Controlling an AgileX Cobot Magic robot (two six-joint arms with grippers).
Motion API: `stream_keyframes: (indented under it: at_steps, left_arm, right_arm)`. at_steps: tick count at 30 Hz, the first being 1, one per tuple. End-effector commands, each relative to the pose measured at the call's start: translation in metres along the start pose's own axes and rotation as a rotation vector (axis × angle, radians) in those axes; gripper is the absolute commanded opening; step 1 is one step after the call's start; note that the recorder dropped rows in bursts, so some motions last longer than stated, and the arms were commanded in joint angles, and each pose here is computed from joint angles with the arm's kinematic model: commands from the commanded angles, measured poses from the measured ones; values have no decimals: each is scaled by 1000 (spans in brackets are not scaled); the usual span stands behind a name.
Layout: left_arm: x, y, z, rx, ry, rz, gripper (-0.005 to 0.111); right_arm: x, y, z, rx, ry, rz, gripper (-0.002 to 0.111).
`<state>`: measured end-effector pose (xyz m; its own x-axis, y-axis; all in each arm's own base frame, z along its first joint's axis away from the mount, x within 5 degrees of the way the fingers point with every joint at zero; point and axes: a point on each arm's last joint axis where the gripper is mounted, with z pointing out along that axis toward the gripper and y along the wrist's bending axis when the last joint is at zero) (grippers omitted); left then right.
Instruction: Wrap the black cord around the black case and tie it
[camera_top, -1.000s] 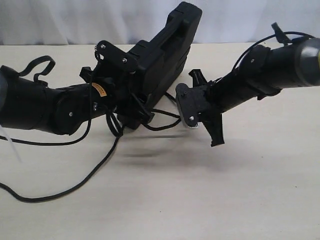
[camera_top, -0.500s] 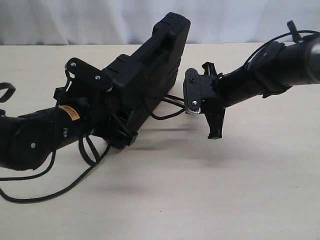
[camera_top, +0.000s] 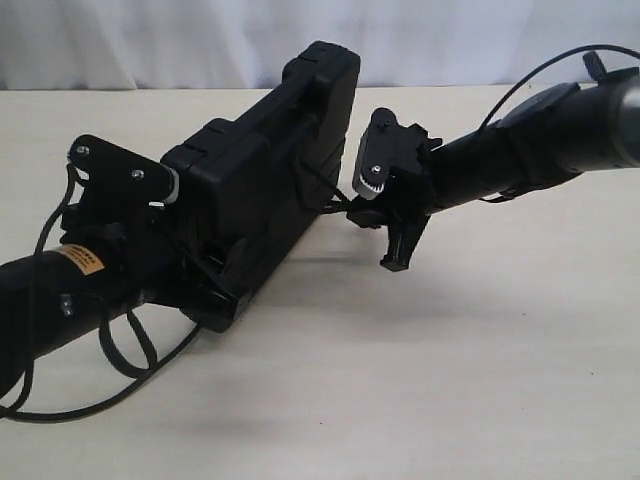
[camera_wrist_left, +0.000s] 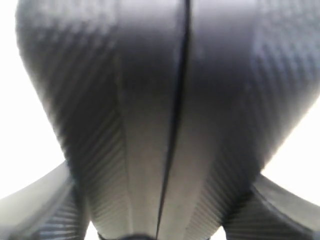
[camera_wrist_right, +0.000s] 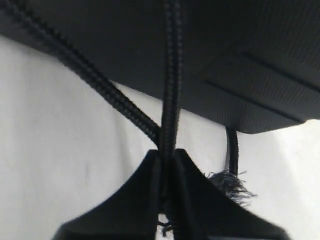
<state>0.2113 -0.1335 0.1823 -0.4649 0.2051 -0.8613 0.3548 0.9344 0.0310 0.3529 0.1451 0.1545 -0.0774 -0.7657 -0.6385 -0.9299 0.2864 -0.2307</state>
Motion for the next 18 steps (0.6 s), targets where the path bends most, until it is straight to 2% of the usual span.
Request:
stream_keyframes:
  at_steps: [1,4,7,9,14,18]
  left_arm:
    - [-6,6,0,-98,-66,50,0]
    - [1,3,8,-112,-47,73,0]
    - [8,-8,15,-111,-53,88,0]
    - [8,-13,14,-108,-76,81,0]
    - [4,-12,14,-122,-97,69,0]
    - [5,-15,19,-109,-113,182,0]
  right_arm:
    - [-3,-8,-18,36,-25,152,4]
    - [-6,-12,-31,65,-40,221,4]
    - [-6,-10,-38,45,-6,274,4]
    - [-4,-7,-40,29,31,350,4]
    - [2,-1,-41,-18,121,431,4]
    - [0,6,-49,-69,164,485,4]
